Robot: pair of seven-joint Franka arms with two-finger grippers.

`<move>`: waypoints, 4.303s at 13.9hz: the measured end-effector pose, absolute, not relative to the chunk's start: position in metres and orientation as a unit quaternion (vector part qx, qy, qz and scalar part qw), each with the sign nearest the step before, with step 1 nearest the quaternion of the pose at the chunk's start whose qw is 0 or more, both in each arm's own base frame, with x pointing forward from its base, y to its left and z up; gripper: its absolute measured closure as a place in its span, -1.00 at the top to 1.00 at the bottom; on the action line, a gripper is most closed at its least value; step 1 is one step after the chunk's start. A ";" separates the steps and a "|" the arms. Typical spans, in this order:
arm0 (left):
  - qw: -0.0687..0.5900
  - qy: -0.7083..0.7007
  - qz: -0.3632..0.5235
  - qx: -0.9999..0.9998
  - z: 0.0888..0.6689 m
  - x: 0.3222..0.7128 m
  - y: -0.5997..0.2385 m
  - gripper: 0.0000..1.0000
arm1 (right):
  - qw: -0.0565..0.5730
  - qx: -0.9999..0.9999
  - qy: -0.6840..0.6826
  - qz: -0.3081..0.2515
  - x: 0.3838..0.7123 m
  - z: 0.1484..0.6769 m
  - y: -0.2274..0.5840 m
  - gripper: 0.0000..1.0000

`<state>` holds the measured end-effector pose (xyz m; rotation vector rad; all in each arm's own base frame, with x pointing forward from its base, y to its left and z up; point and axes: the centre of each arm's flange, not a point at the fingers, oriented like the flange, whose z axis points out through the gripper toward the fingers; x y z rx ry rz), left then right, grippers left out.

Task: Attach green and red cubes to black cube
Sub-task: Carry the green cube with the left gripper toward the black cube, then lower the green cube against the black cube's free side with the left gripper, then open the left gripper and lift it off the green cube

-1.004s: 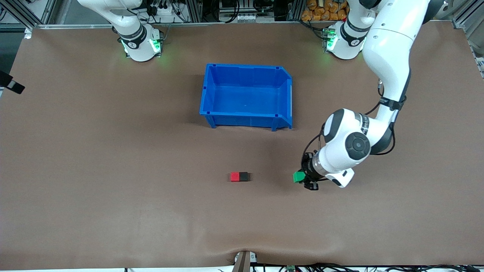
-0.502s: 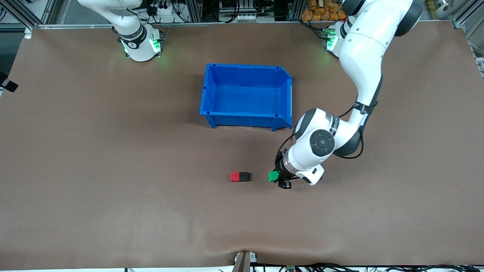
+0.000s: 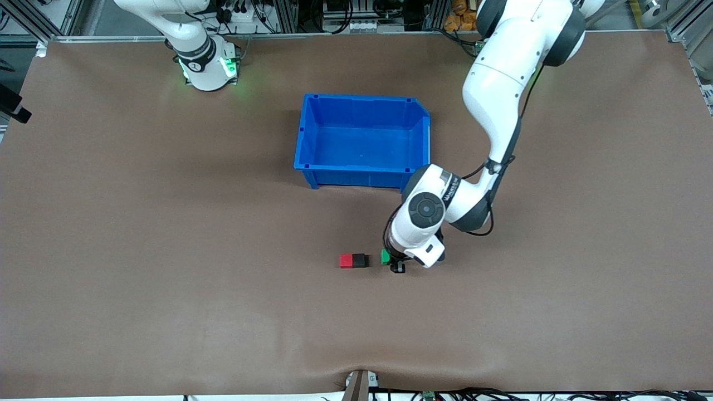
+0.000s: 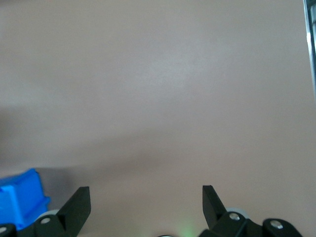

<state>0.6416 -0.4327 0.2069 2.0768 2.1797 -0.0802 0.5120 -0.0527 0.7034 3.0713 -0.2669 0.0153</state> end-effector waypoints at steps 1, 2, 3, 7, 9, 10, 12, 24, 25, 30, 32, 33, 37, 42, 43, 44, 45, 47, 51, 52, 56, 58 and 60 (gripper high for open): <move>0.068 0.723 -0.026 0.687 0.206 0.643 -0.436 -0.22 | 0.031 0.996 -0.078 0.005 0.512 0.703 -0.050 1.00; 0.074 0.723 -0.025 0.687 0.206 0.646 -0.437 -0.22 | 0.031 0.997 -0.076 0.004 0.512 0.702 -0.050 1.00; 0.079 0.722 -0.024 0.686 0.207 0.648 -0.439 -0.22 | 0.031 0.997 -0.074 0.003 0.513 0.701 -0.050 1.00; 0.090 0.720 -0.022 0.688 0.201 0.648 -0.446 -0.22 | 0.021 0.997 -0.070 0.003 0.513 0.701 -0.047 1.00; 0.093 0.717 -0.022 0.690 0.201 0.646 -0.451 -0.22 | 0.016 0.997 -0.069 0.003 0.513 0.701 -0.046 1.00; 0.093 0.715 -0.022 0.692 0.201 0.644 -0.454 -0.22 | 0.015 0.998 -0.068 0.003 0.513 0.701 -0.046 1.00; 0.094 0.713 -0.023 0.694 0.200 0.641 -0.459 -0.22 | 0.013 0.998 -0.067 0.003 0.513 0.701 -0.045 1.00; 0.102 0.714 -0.028 0.692 0.205 0.640 -0.464 -0.22 | 0.011 0.998 -0.064 0.003 0.513 0.701 -0.042 1.00; 0.102 0.714 -0.028 0.692 0.205 0.640 -0.464 -0.22 | 0.011 0.998 -0.063 0.003 0.513 0.701 -0.042 1.00; 0.103 0.714 -0.029 0.692 0.204 0.640 -0.465 -0.22 | 0.011 0.998 -0.063 0.003 0.513 0.701 -0.041 1.00; 0.107 0.713 -0.029 0.692 0.204 0.640 -0.466 -0.22 | 0.011 0.998 -0.063 0.003 0.513 0.700 -0.041 1.00; 0.109 0.713 -0.028 0.692 0.203 0.640 -0.466 -0.22 | 0.010 0.998 -0.063 0.003 0.513 0.700 -0.041 1.00; 0.118 0.711 -0.027 0.693 0.191 0.637 -0.471 -0.22 | 0.007 0.998 -0.062 -0.003 0.512 0.699 -0.040 1.00; 0.119 0.710 -0.027 0.693 0.191 0.636 -0.472 -0.22 | 0.000 0.998 -0.062 -0.003 0.512 0.699 -0.040 1.00; 0.119 0.710 -0.027 0.693 0.191 0.636 -0.472 -0.22 | 0.000 0.998 -0.062 -0.003 0.512 0.699 -0.040 1.00; 0.119 0.710 -0.027 0.693 0.191 0.637 -0.472 -0.21 | 0.000 0.998 -0.062 -0.003 0.512 0.699 -0.040 1.00; 0.118 0.710 -0.027 0.694 0.189 0.636 -0.473 -0.08 | 0.000 0.998 -0.062 -0.003 0.512 0.699 -0.040 1.00; 0.117 0.708 -0.028 0.696 0.188 0.633 -0.476 0.31 | 0.000 0.998 -0.062 -0.003 0.512 0.699 -0.040 1.00; 0.094 0.691 -0.033 0.716 0.238 0.634 -0.479 1.00 | 0.000 0.998 -0.062 -0.003 0.512 0.699 -0.040 1.00; 0.085 0.681 -0.034 0.726 0.265 0.635 -0.475 1.00 | 0.000 0.998 -0.063 -0.003 0.512 0.699 -0.040 1.00; 0.063 0.620 -0.030 0.781 0.367 0.639 -0.440 1.00 | 0.000 0.998 -0.064 -0.003 0.512 0.699 -0.042 1.00; 0.049 0.578 -0.028 0.814 0.409 0.638 -0.419 1.00 | -0.001 0.998 -0.063 -0.003 0.512 0.699 -0.041 1.00; 0.030 0.532 -0.028 0.846 0.451 0.637 -0.385 1.00 | -0.001 0.998 -0.061 -0.003 0.512 0.699 -0.041 1.00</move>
